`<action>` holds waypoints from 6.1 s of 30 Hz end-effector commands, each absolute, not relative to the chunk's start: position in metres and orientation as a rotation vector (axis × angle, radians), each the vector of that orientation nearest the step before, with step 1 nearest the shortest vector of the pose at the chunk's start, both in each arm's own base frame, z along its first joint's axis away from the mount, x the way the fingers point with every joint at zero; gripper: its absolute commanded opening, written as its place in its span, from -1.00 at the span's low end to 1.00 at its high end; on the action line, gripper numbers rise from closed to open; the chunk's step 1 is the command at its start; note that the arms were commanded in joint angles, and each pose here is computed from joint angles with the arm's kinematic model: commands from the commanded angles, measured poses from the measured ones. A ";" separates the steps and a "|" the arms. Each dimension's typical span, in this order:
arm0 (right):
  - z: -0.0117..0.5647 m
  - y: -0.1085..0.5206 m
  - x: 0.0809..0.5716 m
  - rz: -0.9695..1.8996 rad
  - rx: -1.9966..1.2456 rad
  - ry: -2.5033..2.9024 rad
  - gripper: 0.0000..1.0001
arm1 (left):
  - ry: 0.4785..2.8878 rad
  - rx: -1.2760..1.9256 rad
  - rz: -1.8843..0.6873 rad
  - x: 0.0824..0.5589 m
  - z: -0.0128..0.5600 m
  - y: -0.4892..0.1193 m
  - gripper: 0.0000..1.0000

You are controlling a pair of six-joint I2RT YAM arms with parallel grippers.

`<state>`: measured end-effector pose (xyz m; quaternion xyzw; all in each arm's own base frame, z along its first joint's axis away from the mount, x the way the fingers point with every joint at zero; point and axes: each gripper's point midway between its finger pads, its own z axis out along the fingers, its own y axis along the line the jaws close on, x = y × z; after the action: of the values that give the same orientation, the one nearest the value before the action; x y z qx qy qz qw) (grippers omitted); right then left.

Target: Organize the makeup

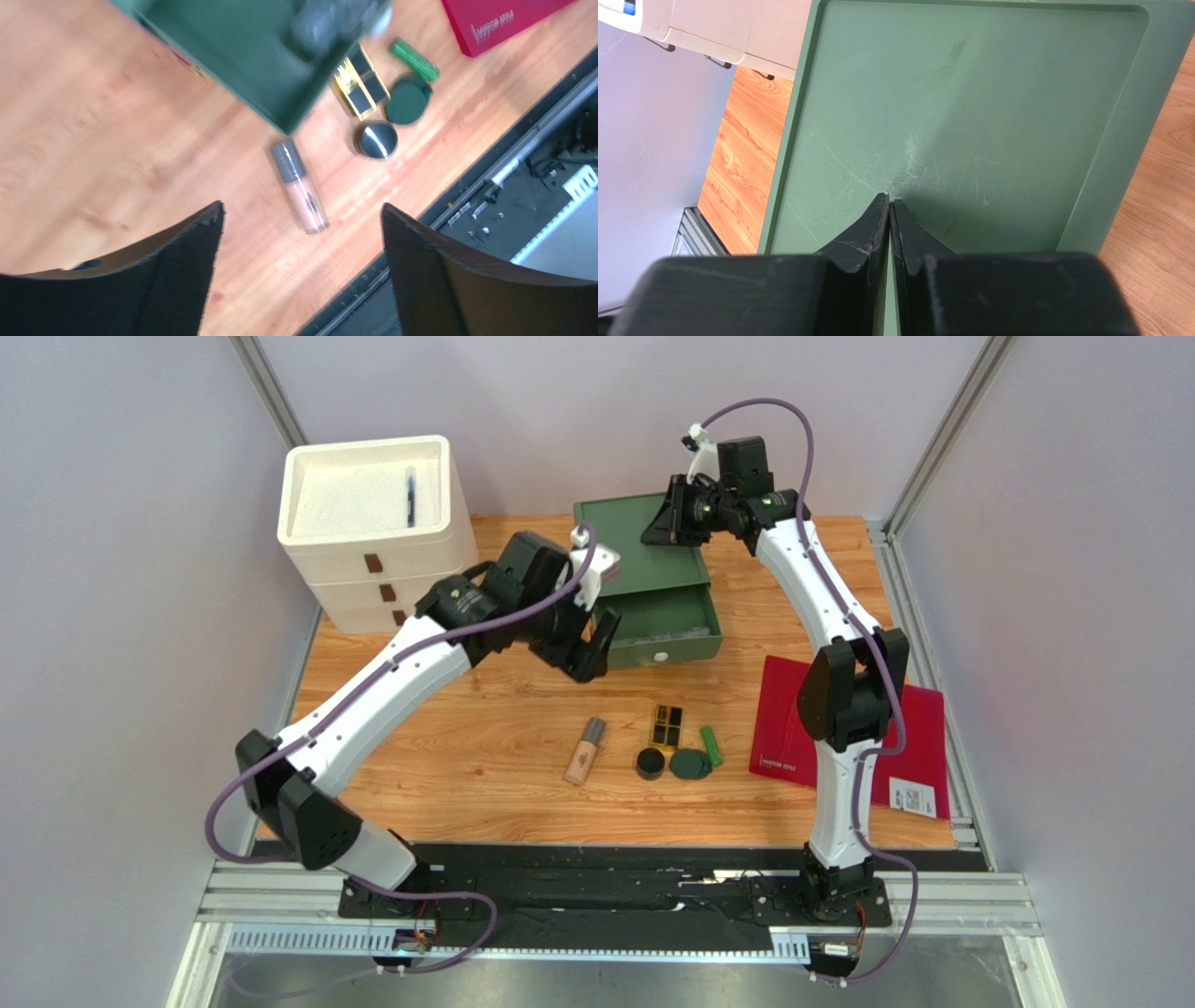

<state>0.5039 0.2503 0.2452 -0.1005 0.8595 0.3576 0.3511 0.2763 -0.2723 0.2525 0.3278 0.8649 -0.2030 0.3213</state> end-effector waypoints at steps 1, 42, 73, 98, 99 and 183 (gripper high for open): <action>0.218 0.246 0.497 0.917 -0.255 2.318 -0.74 | 2.360 0.753 -0.671 0.251 0.216 -0.275 0.80; 0.198 0.249 0.495 0.949 -0.240 2.365 -0.71 | 2.488 0.553 -0.426 0.223 0.108 -0.240 0.57; 0.193 0.251 0.489 0.978 -0.235 2.378 -0.72 | 2.754 0.488 -0.344 0.208 0.000 -0.235 -1.00; 0.190 0.252 0.491 0.984 -0.234 2.383 -0.73 | 2.096 0.516 -0.174 0.345 0.287 -0.236 -1.00; 0.190 0.251 0.491 0.984 -0.230 2.385 -0.73 | 2.060 0.535 -0.185 0.353 0.301 -0.244 -1.00; 0.161 0.252 0.491 1.026 -0.179 2.455 -0.71 | 2.075 0.608 -0.065 0.413 0.232 -0.317 -1.00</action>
<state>0.5032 0.2628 0.2406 -0.1054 0.8401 0.4215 0.3248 0.3742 -0.3310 0.1977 0.3065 0.8596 -0.0623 0.4041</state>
